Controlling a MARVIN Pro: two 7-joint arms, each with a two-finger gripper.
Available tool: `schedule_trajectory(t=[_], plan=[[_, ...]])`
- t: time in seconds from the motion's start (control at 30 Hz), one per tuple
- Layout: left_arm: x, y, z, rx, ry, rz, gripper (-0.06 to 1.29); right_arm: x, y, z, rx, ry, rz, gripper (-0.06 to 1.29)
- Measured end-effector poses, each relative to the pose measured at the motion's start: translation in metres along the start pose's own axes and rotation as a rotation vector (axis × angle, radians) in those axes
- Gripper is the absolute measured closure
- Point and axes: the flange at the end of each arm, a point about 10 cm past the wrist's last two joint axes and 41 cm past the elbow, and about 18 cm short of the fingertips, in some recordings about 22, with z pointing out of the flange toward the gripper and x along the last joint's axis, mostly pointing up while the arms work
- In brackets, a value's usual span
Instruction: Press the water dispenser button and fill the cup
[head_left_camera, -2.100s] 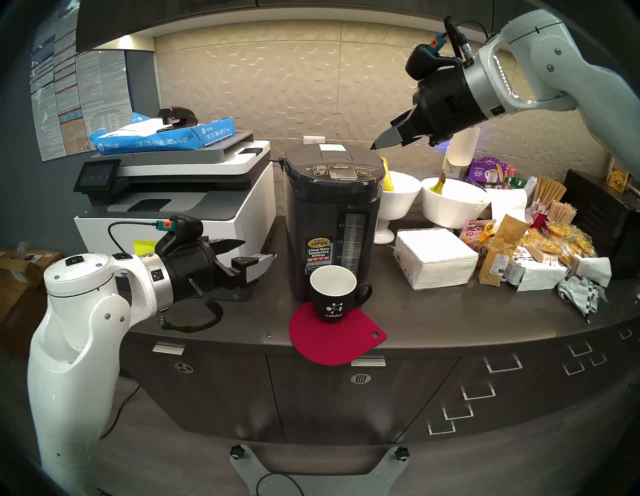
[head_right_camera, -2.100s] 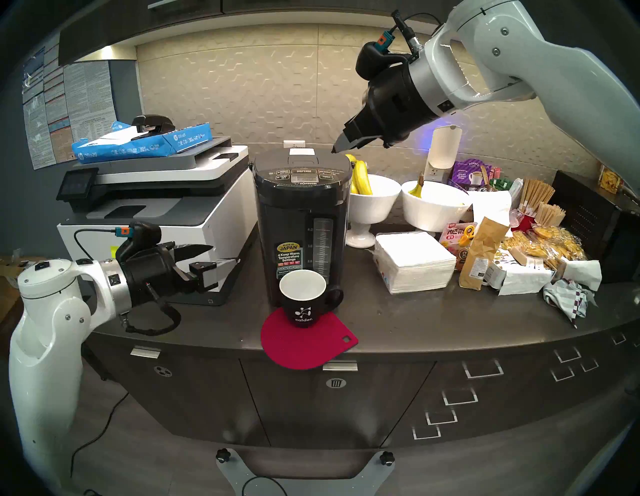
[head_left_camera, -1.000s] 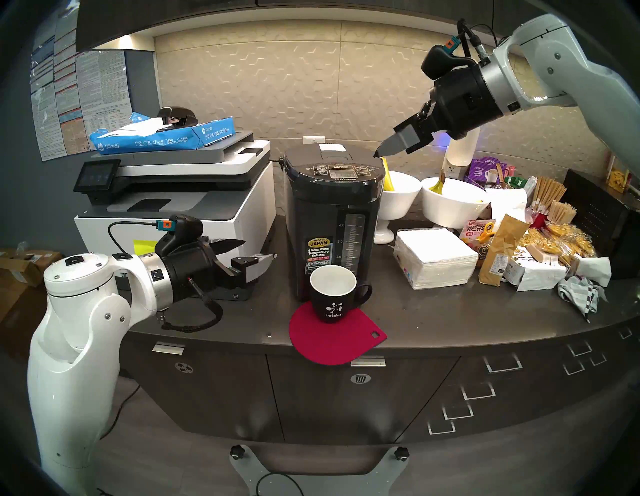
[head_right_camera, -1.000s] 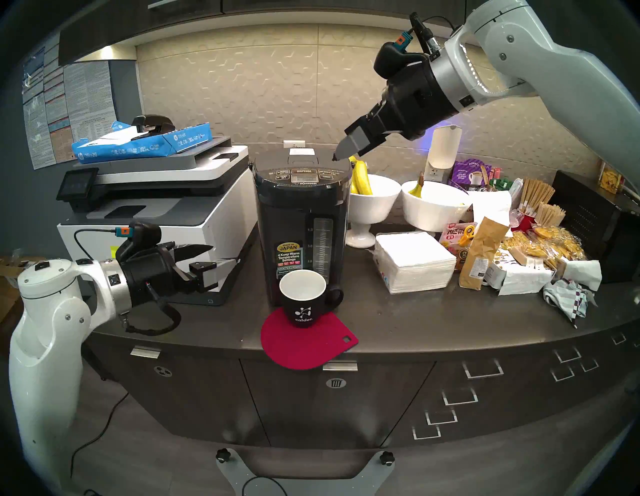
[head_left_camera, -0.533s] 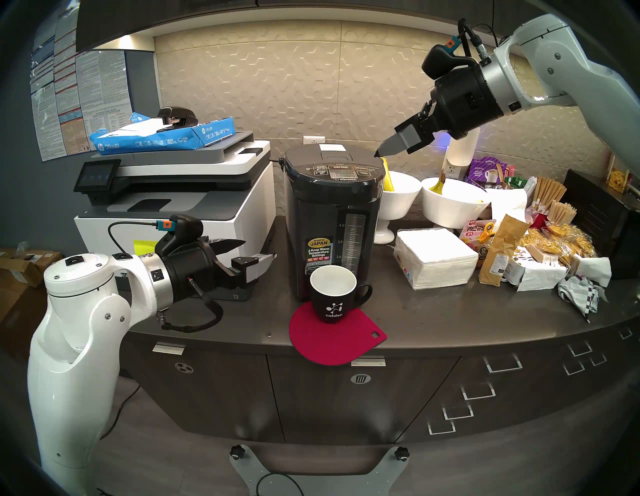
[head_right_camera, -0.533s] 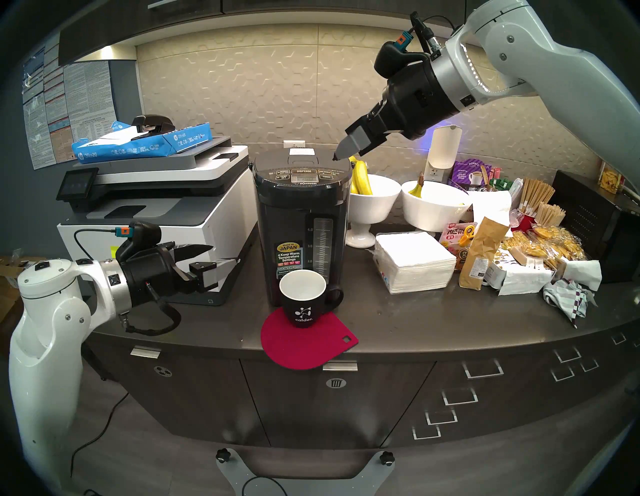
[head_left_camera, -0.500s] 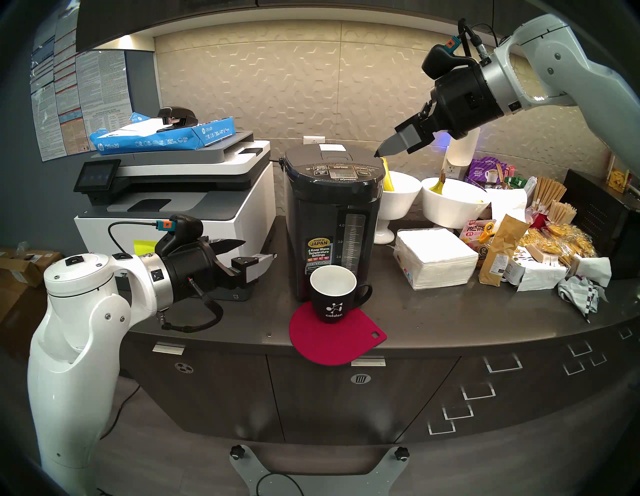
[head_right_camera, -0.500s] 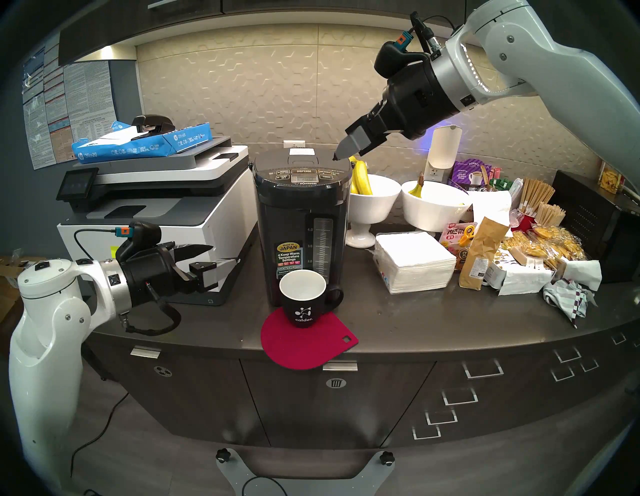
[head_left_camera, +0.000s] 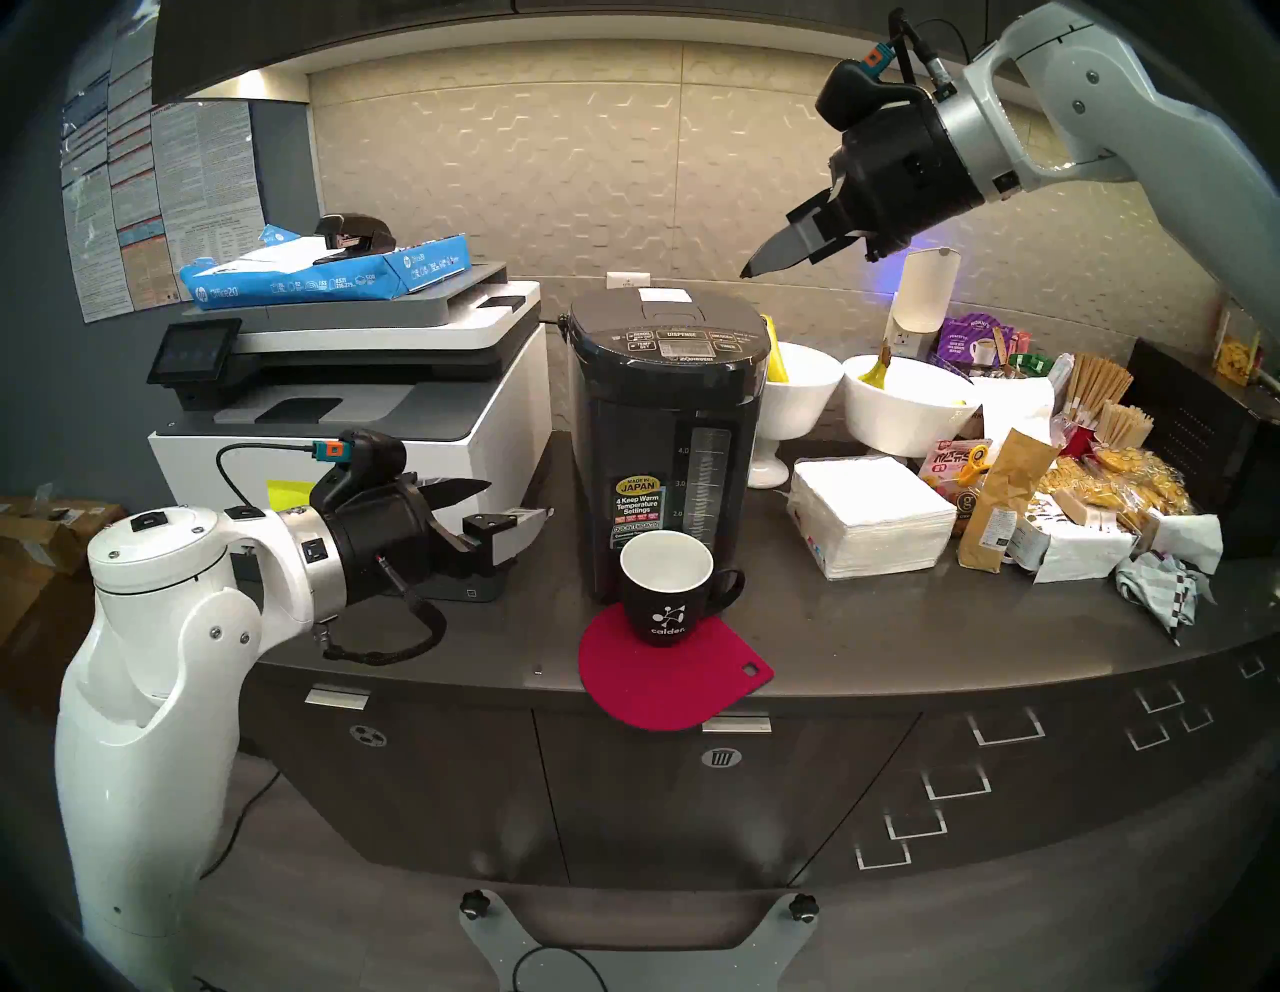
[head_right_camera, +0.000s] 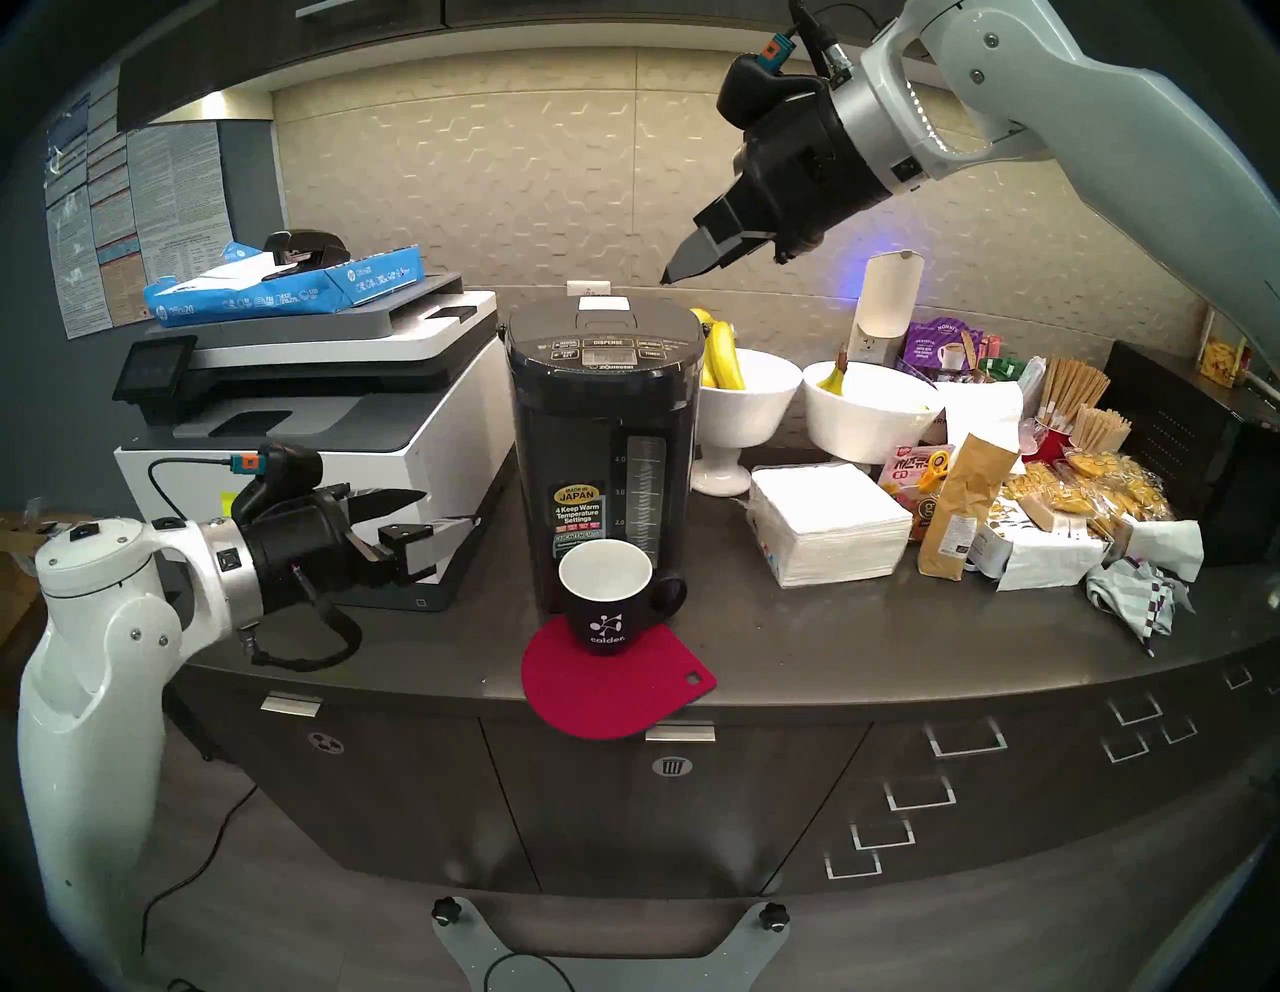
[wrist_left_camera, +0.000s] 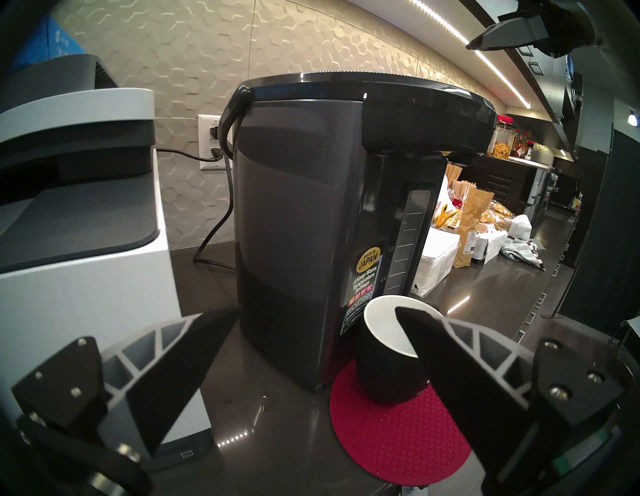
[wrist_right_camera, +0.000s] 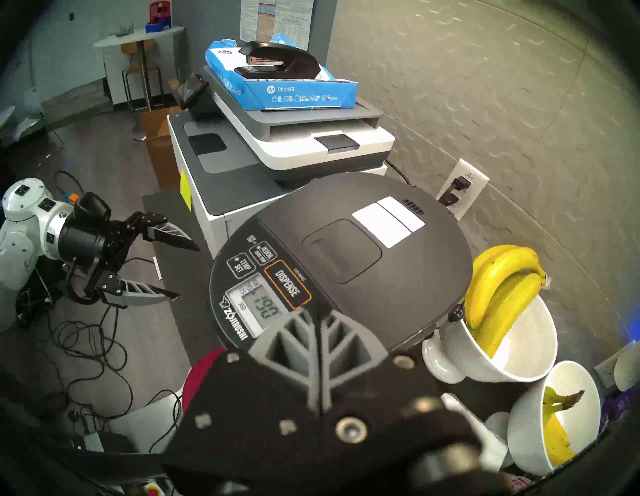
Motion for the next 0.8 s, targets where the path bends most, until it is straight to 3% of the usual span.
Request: schedule_trajectory(t=[0.03,0.07,0.1,0.43,0.8], plan=[[0.000,0.000,0.000,0.000,0.000,0.000,-0.04,0.001,-0.002,0.001,0.000,-0.001,-0.003,0.15],[0.000,0.000,0.000,0.000,0.000,0.000,-0.04,0.002,-0.003,0.002,0.001,-0.002,-0.005,1.00],[0.000,0.000,0.000,0.000,0.000,0.000,-0.04,0.002,-0.005,0.003,0.001,-0.004,-0.009,1.23],[0.000,0.000,0.000,0.000,0.000,0.000,-0.04,-0.001,-0.018,0.014,0.004,-0.030,-0.034,1.25],[0.000,0.000,0.000,0.000,0.000,0.000,-0.04,-0.011,-0.012,0.018,-0.012,-0.050,-0.024,1.25]])
